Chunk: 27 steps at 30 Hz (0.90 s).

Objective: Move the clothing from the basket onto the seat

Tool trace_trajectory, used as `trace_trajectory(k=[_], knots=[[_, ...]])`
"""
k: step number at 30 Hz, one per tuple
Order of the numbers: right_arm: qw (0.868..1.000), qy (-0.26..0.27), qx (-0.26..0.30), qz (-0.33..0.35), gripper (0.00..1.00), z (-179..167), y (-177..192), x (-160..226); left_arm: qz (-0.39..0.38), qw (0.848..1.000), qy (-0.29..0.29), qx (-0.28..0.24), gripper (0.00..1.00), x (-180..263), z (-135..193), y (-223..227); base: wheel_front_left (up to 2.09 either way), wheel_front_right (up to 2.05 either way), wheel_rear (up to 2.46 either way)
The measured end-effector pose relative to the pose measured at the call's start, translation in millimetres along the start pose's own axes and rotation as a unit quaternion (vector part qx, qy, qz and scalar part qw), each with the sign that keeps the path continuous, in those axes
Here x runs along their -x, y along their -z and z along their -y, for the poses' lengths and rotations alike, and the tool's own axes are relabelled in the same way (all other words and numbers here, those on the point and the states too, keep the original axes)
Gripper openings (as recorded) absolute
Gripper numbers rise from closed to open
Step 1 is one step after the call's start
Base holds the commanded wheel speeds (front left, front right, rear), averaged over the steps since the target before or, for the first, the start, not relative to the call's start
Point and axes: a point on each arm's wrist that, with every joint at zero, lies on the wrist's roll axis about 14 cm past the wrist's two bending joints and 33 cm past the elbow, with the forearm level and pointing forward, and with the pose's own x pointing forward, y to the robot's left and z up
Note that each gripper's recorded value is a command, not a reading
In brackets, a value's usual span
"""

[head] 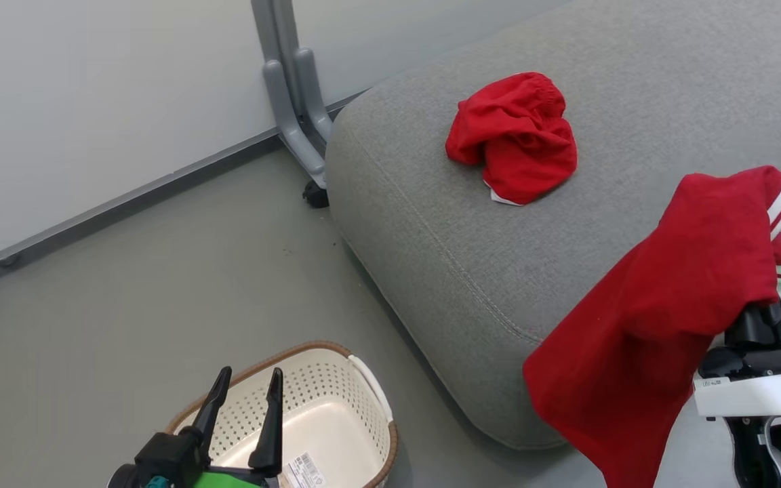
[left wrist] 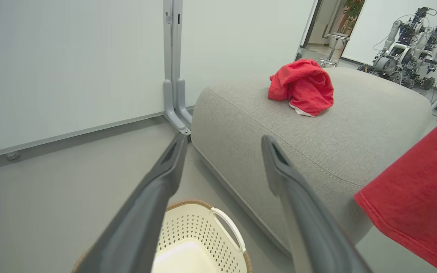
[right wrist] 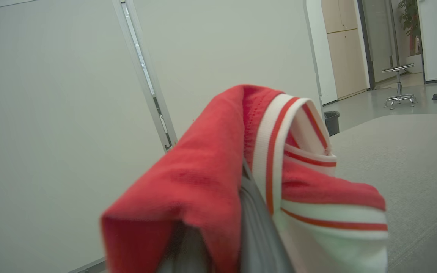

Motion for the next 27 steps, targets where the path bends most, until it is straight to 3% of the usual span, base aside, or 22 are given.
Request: trace_trajectory(k=[9,14,22,27], knots=[[0.999,0.043,0.024,0.003,0.00,25,-11,15,-0.013,0.999,0.045,0.006,1.00,-22,23,9,0.00,0.00,0.00],[0.999,0.039,0.032,-0.001,0.00,26,-10,11,-0.019,0.998,0.052,0.007,1.00,-23,26,14,0.00,0.00,0.00],[0.996,-0.009,0.083,0.025,0.00,17,-30,-30,-0.020,0.998,0.062,0.005,1.00,-26,25,15,0.00,0.00,0.00],[0.990,-0.037,0.115,0.075,0.00,10,-59,-77,-0.007,0.996,0.088,0.002,1.00,-40,31,10,0.00,0.00,0.00]])
